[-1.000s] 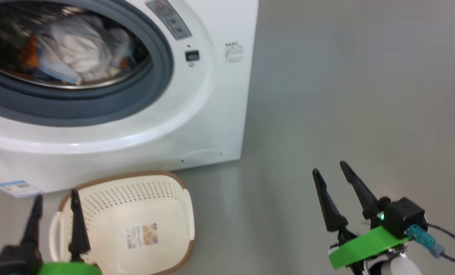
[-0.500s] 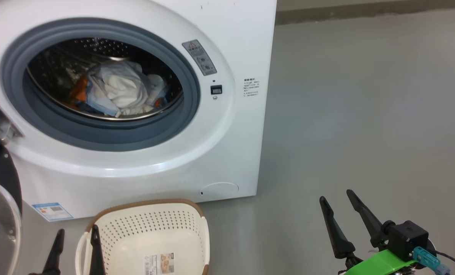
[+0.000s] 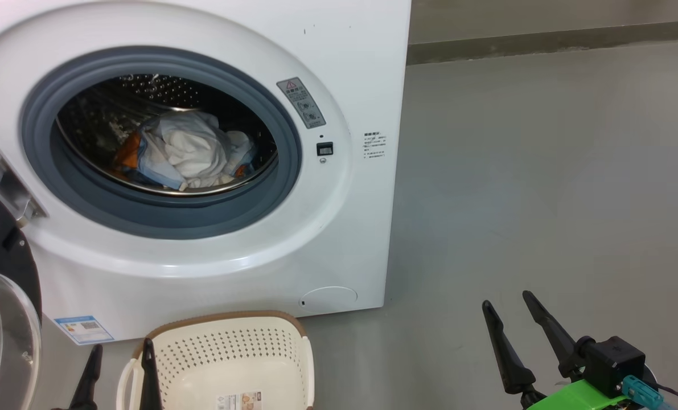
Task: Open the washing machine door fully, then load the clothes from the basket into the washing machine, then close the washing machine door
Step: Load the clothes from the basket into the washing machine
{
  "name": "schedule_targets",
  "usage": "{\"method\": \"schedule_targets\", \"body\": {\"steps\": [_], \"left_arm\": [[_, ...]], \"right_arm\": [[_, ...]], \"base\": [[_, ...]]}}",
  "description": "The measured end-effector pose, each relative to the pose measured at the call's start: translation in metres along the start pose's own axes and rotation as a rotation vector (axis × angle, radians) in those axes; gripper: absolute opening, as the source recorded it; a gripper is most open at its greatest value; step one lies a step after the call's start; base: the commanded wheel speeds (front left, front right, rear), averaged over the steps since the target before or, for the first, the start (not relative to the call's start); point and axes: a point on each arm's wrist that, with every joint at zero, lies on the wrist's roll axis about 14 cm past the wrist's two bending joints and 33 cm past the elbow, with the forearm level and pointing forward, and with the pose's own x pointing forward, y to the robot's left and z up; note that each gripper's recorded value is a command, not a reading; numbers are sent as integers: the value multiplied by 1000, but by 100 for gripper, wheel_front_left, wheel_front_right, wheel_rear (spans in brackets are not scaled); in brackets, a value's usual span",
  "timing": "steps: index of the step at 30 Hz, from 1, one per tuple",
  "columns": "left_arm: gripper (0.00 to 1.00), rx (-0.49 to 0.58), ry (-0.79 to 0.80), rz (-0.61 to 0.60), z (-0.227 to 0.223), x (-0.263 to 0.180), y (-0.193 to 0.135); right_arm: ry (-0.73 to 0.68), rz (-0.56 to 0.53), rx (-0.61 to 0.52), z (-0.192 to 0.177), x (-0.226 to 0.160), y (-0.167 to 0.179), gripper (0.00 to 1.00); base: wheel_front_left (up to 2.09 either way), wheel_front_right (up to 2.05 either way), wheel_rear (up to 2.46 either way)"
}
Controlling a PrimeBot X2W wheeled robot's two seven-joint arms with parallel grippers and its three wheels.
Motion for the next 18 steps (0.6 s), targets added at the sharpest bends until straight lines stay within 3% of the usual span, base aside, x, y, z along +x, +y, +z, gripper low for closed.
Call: {"method": "schedule_targets", "body": {"steps": [18], "left_arm": [[100, 15, 12, -8, -2, -2, 0]], "right_arm": [[-14, -7, -6, 5, -1, -2, 100]], "base": [[0, 0, 0]]}}
